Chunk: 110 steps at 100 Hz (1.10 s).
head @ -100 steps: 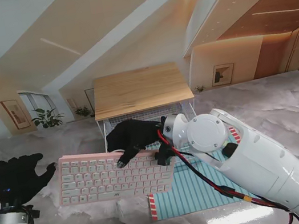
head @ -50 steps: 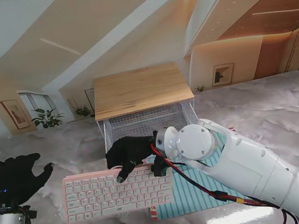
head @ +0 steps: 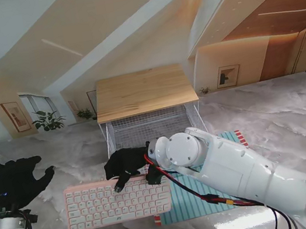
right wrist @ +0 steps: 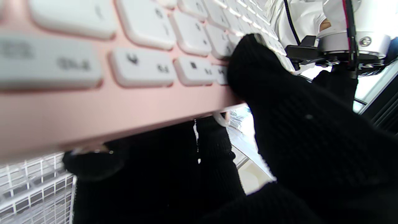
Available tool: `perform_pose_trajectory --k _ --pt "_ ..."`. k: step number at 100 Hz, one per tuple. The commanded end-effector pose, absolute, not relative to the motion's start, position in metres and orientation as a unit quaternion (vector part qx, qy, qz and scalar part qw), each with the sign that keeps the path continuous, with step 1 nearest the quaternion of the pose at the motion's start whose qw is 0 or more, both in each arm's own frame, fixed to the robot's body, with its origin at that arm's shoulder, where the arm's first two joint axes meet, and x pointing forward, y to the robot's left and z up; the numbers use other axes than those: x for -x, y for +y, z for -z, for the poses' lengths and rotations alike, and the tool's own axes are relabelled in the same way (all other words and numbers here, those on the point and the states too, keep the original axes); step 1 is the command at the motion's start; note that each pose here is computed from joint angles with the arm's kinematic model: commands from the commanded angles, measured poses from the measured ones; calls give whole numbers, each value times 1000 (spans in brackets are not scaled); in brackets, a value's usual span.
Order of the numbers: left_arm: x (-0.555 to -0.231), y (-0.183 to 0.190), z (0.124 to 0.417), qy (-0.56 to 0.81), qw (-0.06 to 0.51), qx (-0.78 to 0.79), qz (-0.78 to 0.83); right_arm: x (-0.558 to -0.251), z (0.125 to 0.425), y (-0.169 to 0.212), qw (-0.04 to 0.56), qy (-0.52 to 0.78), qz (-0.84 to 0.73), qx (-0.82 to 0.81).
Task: Unroll the mouse pad and set up the keyboard and mouse from the tabletop organizer
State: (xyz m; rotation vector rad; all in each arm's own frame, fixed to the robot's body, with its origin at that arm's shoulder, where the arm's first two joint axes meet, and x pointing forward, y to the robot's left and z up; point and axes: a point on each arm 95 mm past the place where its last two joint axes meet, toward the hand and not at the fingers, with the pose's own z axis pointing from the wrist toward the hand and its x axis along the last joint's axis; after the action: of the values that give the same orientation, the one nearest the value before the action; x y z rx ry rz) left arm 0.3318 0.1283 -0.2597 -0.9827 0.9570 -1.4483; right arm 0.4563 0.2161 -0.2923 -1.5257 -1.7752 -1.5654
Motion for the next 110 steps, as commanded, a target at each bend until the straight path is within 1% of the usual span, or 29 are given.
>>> perform_pose_trajectory --k 1,49,110 --pt "-331 127 260 408 538 416 609 -452 295 224 171 -629 543 530" --pt "-330 126 263 406 538 421 607 -451 317 242 161 -658 505 534" --pt "-330 123 266 405 534 425 609 -433 335 247 137 -671 465 561"
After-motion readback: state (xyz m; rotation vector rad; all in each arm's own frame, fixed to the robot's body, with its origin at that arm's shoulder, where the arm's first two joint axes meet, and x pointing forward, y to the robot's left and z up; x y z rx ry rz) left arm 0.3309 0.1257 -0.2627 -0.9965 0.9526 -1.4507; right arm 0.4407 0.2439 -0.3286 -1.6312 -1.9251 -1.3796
